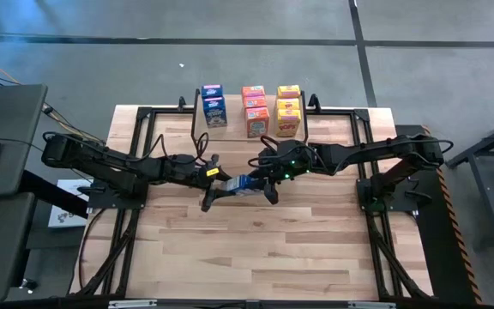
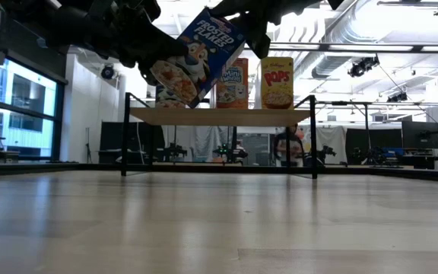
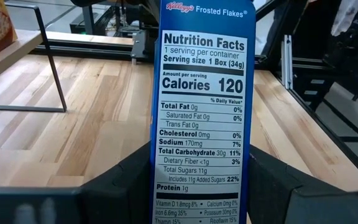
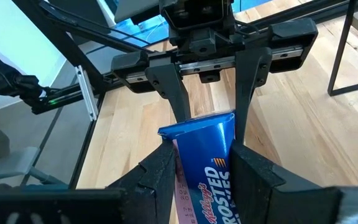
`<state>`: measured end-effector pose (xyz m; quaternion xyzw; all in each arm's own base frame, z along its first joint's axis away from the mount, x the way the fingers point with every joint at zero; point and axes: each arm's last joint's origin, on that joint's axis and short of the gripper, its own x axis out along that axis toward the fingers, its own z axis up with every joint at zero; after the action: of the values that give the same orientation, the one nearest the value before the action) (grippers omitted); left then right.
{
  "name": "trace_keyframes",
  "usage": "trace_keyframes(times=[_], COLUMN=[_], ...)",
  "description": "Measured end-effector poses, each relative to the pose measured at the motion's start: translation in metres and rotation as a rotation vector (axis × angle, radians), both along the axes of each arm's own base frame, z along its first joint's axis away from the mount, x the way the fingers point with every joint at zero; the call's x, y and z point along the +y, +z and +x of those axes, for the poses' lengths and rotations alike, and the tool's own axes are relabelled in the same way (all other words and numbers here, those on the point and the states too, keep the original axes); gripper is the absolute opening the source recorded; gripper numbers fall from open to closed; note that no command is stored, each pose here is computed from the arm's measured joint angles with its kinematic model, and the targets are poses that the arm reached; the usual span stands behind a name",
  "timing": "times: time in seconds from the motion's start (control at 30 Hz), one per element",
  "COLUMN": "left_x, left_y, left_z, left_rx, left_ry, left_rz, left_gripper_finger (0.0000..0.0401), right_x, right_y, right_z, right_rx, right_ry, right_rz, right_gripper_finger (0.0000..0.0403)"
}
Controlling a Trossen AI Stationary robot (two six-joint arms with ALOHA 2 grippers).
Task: Stack cereal on shelf
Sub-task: Put the blue cereal box aligned with the other blue cereal boxes on the shelf
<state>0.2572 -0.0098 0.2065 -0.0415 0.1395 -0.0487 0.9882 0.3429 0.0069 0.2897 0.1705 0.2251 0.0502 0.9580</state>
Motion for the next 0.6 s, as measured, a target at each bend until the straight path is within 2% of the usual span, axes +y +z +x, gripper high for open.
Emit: trace_keyframes(times=[0.17,0.4,0.53,0.6], left_x=[0.0000,0.0002,0.0002,0.0002], left_y=[0.0000,-0.0002,-0.0001,0.0000], left_z=[0.0000,0.0000,0.0000,0.0000], left_rx=[0.000,0.002,0.001,0.000], left_ry=[0.000,0.002,0.002,0.002], left_rz=[0.000,0.000,0.000,0.001], left_gripper_finger=[0.0184,0.0184,0.0184,0.0184], right_x=[-0.0003,-0.0013,-0.0025,-0.0029], right_y=[-0.0002,-0.0004,-0.0007,-0.0007], right_z=[-0.0001,-0.0001,-0.0002,-0.0003], right_rx=[0.002,0.004,0.020,0.022], right_ry=[-0.001,-0.035,-0.091,-0.067], right_rz=[-0.002,-0.019,0.049,0.067], right_gripper_finger=[0.0132,0.0205,0.0240,0.0246])
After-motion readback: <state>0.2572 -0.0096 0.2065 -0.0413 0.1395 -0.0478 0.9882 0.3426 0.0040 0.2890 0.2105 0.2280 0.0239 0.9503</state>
